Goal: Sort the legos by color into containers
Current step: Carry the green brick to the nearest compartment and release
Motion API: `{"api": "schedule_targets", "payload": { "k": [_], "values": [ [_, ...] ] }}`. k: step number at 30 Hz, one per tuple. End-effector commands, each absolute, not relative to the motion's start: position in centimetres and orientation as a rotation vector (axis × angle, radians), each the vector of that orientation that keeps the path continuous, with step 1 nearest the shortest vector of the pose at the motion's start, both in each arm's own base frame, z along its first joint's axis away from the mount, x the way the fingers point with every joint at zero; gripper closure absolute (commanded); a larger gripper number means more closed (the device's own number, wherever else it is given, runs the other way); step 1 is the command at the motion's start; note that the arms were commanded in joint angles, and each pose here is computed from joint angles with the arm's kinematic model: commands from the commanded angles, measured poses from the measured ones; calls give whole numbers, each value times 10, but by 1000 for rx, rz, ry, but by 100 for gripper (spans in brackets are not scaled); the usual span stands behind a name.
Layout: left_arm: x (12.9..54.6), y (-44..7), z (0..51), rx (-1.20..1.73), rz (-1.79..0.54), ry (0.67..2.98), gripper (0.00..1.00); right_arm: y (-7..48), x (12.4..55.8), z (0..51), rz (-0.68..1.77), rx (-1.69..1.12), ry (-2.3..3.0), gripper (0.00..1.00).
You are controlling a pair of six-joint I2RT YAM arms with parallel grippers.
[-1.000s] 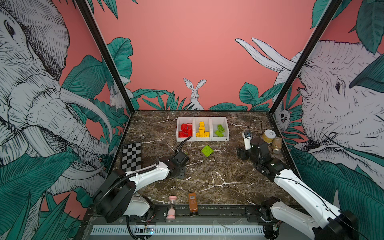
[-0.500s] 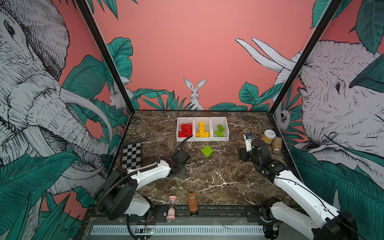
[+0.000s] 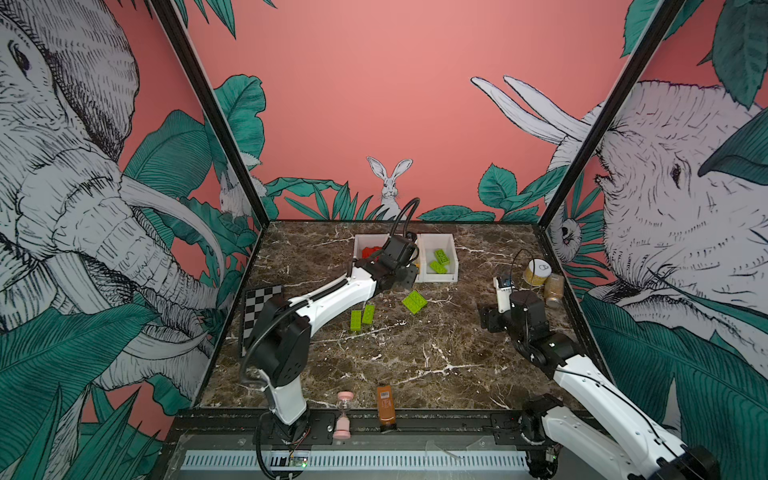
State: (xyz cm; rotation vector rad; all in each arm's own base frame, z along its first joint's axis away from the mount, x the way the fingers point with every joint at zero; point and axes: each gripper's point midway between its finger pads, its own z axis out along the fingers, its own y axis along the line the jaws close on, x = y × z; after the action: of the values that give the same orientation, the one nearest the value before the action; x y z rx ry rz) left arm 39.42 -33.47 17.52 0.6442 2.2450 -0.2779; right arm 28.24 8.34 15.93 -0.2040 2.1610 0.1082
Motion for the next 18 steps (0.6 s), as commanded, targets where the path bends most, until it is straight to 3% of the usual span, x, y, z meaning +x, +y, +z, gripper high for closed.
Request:
{"api": "schedule_targets", "payload": {
  "k": [1, 8, 18],
  "values": [
    [417, -373, 199, 753, -334, 2104, 92, 82, 277, 156, 142, -167, 2158, 22],
    [453, -425, 188, 827, -409, 2017, 92, 87, 269, 147, 225, -122, 2158, 22],
    [470, -451, 158, 857, -451, 2016, 87, 87, 263, 151, 258, -109, 2149, 22]
  ]
}}
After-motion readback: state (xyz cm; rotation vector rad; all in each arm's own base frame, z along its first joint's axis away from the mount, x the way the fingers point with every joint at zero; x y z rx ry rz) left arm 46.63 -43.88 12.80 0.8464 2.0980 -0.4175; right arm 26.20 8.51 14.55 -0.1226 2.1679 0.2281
